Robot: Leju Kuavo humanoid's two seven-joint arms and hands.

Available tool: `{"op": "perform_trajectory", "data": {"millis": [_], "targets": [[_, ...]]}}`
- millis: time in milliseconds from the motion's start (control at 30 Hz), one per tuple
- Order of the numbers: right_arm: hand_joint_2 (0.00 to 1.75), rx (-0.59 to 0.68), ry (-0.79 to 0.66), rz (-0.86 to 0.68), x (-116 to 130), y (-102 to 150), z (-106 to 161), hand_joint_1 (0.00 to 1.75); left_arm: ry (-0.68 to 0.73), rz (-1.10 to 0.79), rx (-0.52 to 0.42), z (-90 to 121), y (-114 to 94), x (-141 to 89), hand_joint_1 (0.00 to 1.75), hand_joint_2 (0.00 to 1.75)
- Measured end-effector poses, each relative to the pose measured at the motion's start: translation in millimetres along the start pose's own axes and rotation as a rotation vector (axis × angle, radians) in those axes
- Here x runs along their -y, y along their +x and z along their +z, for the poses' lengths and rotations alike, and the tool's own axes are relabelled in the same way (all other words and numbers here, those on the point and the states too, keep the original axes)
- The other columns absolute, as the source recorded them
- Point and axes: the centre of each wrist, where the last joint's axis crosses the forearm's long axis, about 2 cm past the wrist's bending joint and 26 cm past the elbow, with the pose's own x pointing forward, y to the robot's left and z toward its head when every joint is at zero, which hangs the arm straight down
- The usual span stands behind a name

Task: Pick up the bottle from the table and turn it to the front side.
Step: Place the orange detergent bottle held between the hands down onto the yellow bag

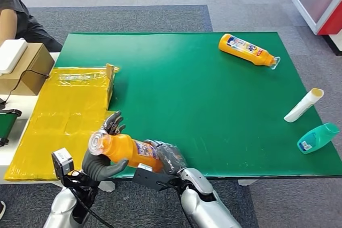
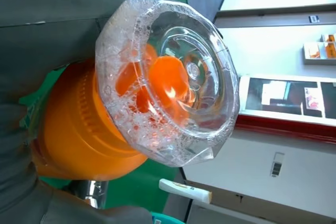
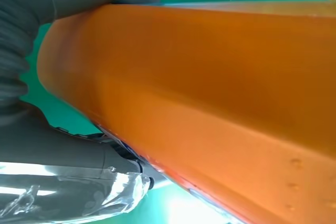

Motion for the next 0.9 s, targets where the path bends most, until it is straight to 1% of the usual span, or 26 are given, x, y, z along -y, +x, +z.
{"op": "perform_trajectory", "data": {"millis": [33,67,133,167,200,533,633,767,833,900], "targets": [[1.75,0.0,0.001,0.0,-0.2,-0.3,-0.1,1.68,0.0,0.001,0.001,-0.1,0.2,0.3,1.7,1.75],[1.75,0.001,0.001,0.0,-0.4,-0.4,-0.3,1.43,-0.001,0.003,0.002,-0.1,0.4,0.6,1.75,1.75],[1.75,0.001,0.001,-0.001,-0.5,-0.5,-0.8,0.56,-0.001,0.005,0.003,-0.3,0.4,1.1,1.75,1.75],[1.75,0.001,0.001,-0.002,-0.4,-0.4,-1.2,0.18,-0.001,0.005,0.003,-0.4,0.4,1.3,1.75,1.75],[1.75,0.0,0.0,-0.002,-0.2,-0.5,-1.5,0.0,-0.002,0.006,0.004,-0.7,0.6,1.6,1.75,1.75],[1.75,-0.027,0.0,-0.019,-1.0,-5.7,1.6,0.0,-0.011,0.011,0.02,-1.7,2.4,3.8,1.75,1.75],[1.75,-0.032,-0.011,-0.033,0.5,-6.2,3.1,0.0,-0.013,-0.019,0.032,-2.2,4.6,4.0,1.75,1.75],[1.75,-0.035,-0.038,-0.047,4.6,-6.0,5.2,0.0,-0.008,-0.117,0.044,-5.6,12.3,2.9,1.75,1.75],[1.75,-0.037,-0.055,-0.058,7.1,-5.9,7.0,0.0,0.002,-0.236,0.038,-8.5,20.1,0.6,1.75,1.75],[1.75,-0.043,-0.075,-0.073,9.3,-6.4,10.1,0.0,0.014,-0.392,0.029,-13.8,33.3,-3.7,1.75,1.75]]}}
